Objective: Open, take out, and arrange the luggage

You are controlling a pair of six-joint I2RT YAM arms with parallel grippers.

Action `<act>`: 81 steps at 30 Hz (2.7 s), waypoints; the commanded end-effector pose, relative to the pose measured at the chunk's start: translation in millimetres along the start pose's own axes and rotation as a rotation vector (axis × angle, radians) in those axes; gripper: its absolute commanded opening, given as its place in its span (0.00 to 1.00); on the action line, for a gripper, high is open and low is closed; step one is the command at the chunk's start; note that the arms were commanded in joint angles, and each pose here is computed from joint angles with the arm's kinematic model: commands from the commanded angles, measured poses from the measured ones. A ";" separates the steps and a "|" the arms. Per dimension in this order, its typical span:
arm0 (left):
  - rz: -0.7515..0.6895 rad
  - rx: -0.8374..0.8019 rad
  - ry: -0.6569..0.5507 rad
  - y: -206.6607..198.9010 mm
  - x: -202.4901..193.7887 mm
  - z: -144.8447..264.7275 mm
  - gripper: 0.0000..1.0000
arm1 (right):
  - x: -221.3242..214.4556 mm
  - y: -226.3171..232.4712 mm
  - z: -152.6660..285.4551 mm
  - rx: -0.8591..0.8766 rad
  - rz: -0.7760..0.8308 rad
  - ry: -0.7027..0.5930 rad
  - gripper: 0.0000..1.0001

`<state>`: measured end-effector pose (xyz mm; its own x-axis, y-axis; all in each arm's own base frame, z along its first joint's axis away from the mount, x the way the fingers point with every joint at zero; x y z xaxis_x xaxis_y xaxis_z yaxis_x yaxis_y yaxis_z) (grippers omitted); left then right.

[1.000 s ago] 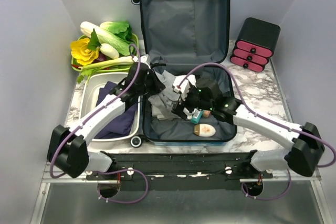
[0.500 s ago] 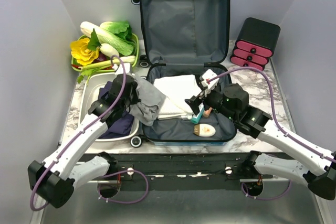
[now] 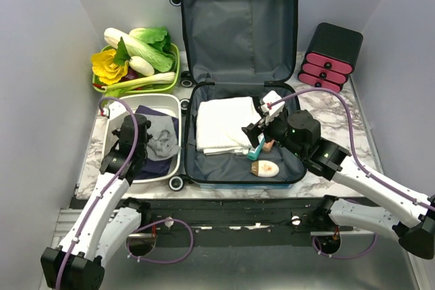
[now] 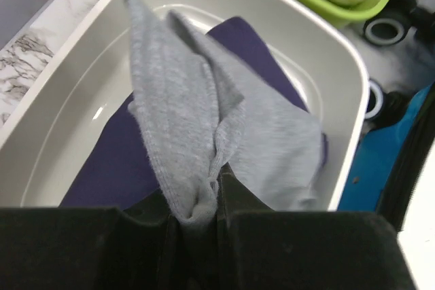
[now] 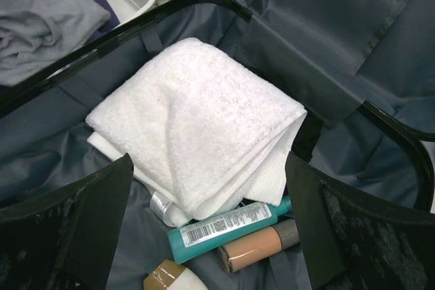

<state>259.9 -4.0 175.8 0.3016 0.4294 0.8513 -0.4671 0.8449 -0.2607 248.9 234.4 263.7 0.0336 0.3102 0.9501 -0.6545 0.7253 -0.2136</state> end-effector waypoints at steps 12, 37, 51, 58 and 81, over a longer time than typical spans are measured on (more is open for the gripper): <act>0.472 0.156 -0.139 -30.4 111.4 16.9 0.00 | 4.2 -14.0 7.6 -0.086 -0.027 -0.038 1.00; 0.712 0.493 -0.080 -18.6 31.3 -35.2 0.00 | 0.4 -7.3 4.9 -0.046 0.005 -0.041 1.00; 0.711 0.589 0.028 16.0 -51.2 11.8 0.05 | -6.3 1.4 0.0 -0.008 -0.020 -0.017 1.00; 0.632 0.495 0.183 6.4 -83.4 22.3 0.79 | -7.4 3.4 -1.3 0.001 -0.025 -0.013 1.00; 0.313 -0.114 0.114 -55.2 5.4 61.8 0.99 | -20.3 2.5 -14.0 -0.039 -0.079 0.055 1.00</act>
<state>212.9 -67.8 243.3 0.1715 0.8265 0.5361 -0.4258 0.5529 -0.7162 250.3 236.8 245.5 0.0738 0.3056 0.9493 -0.6520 0.7351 -0.1859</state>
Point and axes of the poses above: each gripper's point midway between its finger pads, its own z axis back along the fingers, its own y axis along the line the jaws close on, x = y × z, the point moved 1 cm from there along z, back along the fingers, and after that the axes turned 3 degrees about z, right-handed, at the moved point
